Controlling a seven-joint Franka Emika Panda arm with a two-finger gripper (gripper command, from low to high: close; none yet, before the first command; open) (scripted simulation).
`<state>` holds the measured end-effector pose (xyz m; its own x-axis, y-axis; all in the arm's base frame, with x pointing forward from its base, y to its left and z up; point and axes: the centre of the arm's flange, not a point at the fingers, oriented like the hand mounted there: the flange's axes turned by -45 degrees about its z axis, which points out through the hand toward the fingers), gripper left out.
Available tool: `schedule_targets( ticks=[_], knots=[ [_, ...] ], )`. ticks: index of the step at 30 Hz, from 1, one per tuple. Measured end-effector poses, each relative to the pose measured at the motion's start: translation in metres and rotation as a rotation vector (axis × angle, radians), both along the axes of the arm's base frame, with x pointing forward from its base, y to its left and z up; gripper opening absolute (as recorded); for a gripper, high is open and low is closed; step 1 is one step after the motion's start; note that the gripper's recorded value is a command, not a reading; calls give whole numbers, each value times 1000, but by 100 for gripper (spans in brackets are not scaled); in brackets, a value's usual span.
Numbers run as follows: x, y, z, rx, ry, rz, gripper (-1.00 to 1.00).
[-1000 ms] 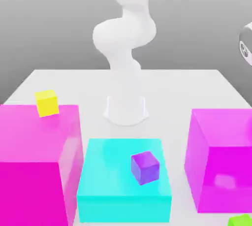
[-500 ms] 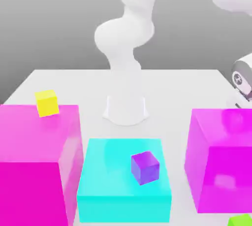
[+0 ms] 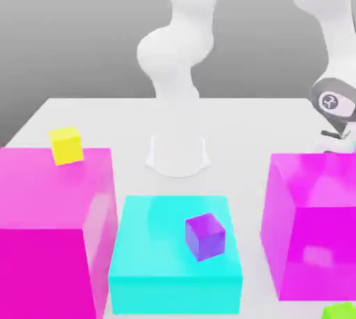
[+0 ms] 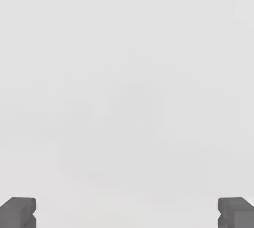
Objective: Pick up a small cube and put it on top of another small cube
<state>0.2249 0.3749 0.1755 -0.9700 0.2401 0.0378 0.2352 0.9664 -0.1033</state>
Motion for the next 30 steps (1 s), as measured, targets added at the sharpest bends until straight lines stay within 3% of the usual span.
schedule_targets(
  ticks=[4,9,10,17,22,30],
  knots=[
    [22,-26,23,54,-69,83,0],
    [25,-32,-20,92,-59,91,0],
    [25,-33,-33,93,-58,91,-100],
    [25,-33,-36,92,-56,91,-100],
    [23,-33,14,82,-45,85,-100],
    [-17,1,-14,-106,229,-83,-100]
  ],
)
